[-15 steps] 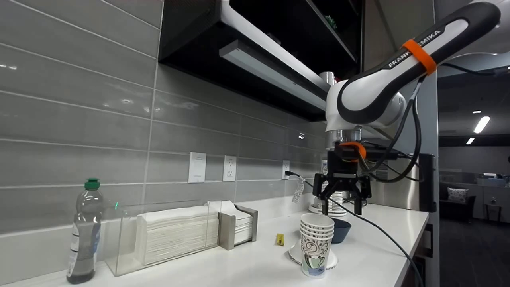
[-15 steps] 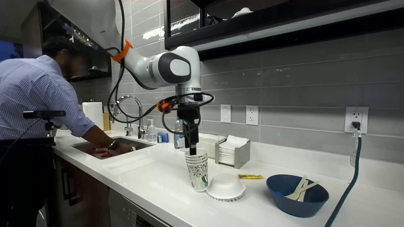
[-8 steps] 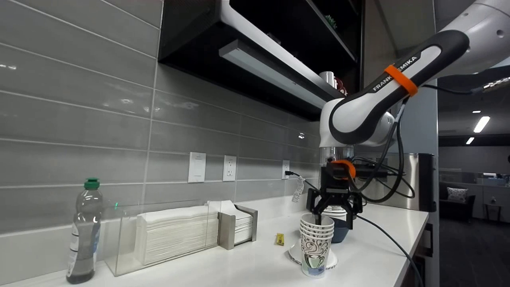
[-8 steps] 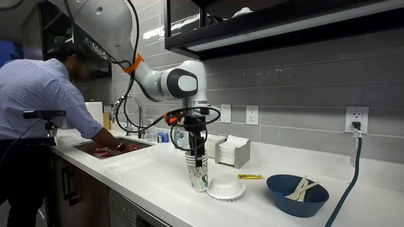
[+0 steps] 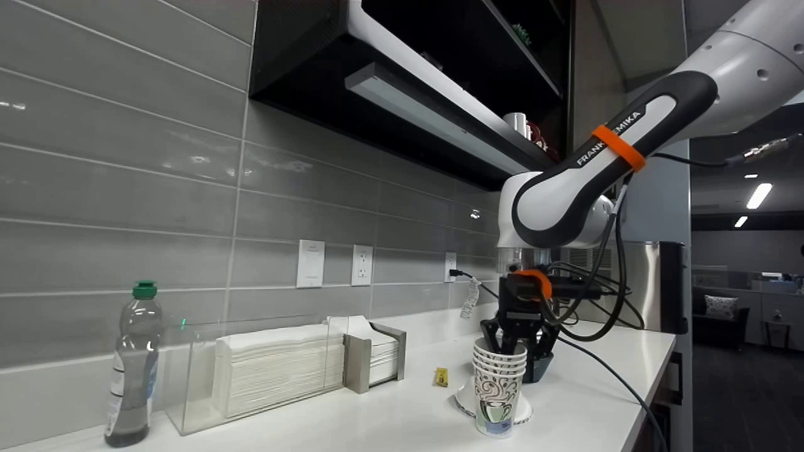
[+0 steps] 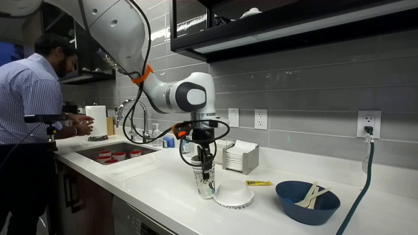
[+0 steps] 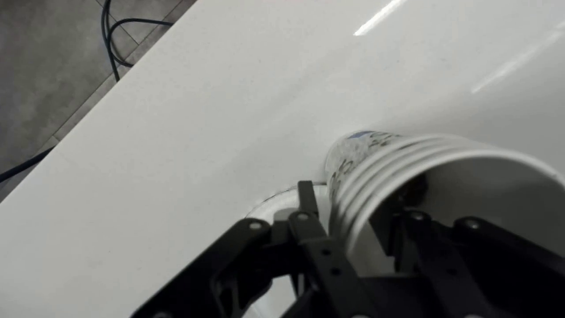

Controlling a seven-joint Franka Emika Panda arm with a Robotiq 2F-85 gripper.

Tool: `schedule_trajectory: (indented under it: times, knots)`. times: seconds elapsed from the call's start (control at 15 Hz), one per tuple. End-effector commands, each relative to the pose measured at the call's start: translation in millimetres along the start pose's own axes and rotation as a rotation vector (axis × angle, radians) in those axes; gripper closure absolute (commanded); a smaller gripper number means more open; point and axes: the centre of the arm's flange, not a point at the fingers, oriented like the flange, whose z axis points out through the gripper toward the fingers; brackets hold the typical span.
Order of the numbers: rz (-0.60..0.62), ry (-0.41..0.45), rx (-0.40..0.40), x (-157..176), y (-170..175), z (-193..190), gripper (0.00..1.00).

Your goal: Move the coffee cups to the left and put the packet into the blue bowl

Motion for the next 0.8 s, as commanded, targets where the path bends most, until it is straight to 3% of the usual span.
schedule_trajectory:
  times: [0.0, 0.13, 0.47, 0.73]
  knots:
    - [0.007, 0.023, -0.002, -3, 2, -5, 0.93]
    - [0.015, 0.025, -0.011, -2, 5, -6, 1.00]
    - [-0.006, 0.036, 0.012, -5, 7, -29, 0.98]
    - [-0.119, 0.046, 0.089, -8, -43, -60, 0.98]
